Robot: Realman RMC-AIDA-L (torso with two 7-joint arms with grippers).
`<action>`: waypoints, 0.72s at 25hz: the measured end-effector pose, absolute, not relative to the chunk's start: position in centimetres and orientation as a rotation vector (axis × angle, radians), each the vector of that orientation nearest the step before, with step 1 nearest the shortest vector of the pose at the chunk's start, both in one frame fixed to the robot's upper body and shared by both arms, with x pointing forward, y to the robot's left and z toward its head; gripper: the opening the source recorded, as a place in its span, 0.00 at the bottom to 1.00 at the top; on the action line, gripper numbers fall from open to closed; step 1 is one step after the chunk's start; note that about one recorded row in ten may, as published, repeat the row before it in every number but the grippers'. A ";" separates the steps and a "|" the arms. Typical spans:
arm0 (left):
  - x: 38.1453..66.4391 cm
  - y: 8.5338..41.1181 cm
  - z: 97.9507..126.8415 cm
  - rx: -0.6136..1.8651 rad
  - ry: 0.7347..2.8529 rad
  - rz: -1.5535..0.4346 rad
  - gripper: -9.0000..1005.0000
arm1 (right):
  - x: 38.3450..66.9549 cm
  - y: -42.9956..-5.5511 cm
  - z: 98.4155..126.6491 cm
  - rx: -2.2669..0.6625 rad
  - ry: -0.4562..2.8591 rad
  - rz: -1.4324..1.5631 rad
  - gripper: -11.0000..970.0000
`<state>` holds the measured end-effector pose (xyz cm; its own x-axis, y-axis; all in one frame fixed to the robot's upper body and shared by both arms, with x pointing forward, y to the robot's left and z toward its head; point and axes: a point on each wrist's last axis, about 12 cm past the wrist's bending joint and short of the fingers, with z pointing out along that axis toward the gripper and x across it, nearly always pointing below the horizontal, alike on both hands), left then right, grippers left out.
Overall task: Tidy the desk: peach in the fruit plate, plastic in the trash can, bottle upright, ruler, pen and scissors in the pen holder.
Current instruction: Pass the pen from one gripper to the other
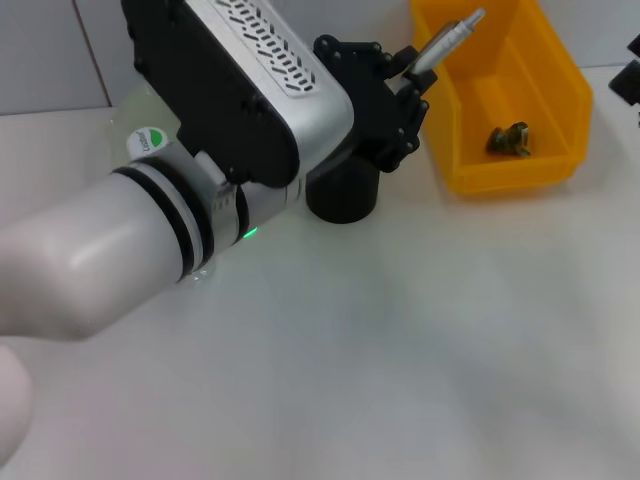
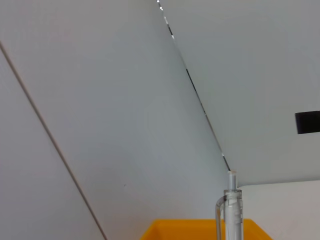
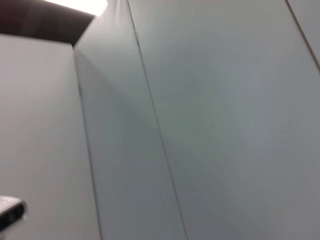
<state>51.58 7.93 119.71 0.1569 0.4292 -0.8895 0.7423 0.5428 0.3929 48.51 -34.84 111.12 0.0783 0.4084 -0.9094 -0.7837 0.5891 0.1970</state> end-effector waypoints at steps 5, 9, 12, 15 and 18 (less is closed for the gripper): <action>51.6 7.9 118.8 1.043 1.446 -0.276 0.19 | 48.3 -32.5 110.2 -0.312 1.110 0.975 0.75; 51.6 7.9 118.4 1.035 1.449 -0.273 0.20 | 48.8 -30.9 109.8 -0.239 1.072 1.002 0.75; 51.5 7.8 118.1 1.039 1.450 -0.273 0.20 | 49.7 -29.8 109.5 -0.190 1.080 1.017 0.75; 51.5 7.8 118.0 1.042 1.449 -0.272 0.20 | 50.8 -28.8 109.2 -0.163 1.119 1.030 0.75; 51.4 7.7 117.9 1.049 1.449 -0.272 0.20 | 51.5 -27.9 109.1 -0.183 1.148 1.048 0.75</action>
<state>51.44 7.69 117.90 0.1794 0.4279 -0.8858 0.7201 0.5564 0.4146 51.49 -27.93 109.11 0.0197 0.5845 -0.8112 -0.7546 0.5409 0.3714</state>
